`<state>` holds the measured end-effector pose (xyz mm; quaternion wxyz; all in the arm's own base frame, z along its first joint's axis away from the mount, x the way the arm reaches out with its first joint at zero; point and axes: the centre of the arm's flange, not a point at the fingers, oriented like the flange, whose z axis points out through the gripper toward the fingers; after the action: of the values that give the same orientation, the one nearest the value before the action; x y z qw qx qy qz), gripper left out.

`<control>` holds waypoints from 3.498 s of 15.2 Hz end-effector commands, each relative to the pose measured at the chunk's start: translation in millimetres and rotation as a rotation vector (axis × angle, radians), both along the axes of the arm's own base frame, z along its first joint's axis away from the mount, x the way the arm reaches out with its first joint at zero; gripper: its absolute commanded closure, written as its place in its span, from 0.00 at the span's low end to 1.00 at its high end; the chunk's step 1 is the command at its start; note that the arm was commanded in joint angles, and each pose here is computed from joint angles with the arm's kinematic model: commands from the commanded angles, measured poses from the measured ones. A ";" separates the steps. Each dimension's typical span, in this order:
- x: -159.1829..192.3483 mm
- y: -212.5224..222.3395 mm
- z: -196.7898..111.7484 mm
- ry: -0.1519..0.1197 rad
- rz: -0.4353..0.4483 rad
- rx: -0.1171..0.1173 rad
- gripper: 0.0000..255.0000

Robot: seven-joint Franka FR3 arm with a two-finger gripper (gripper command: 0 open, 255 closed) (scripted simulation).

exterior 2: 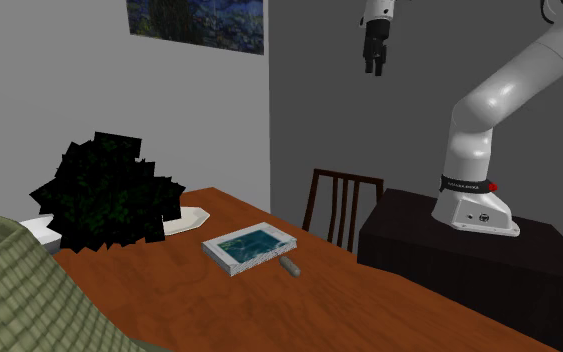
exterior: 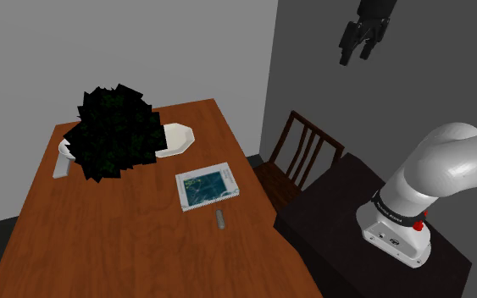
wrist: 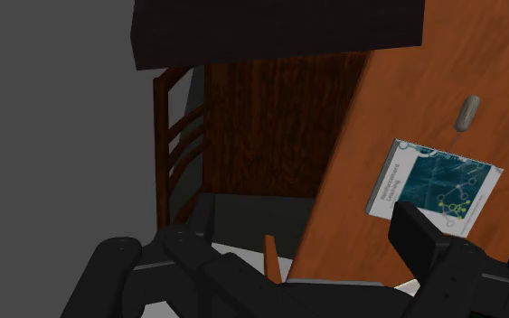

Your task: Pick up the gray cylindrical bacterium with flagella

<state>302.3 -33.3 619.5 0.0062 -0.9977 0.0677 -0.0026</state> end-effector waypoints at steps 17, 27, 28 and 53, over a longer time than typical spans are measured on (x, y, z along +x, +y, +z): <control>39.6 155.3 -148.8 -0.002 0.001 -0.069 0.00; 64.5 247.1 -247.0 -0.003 0.002 -0.112 0.00; 67.0 256.0 -257.1 -0.003 0.002 -0.116 0.00; 124.8 450.7 -504.9 -0.006 0.003 -0.215 0.00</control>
<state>427.3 415.1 121.1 -0.1002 -0.9927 0.0654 -0.0127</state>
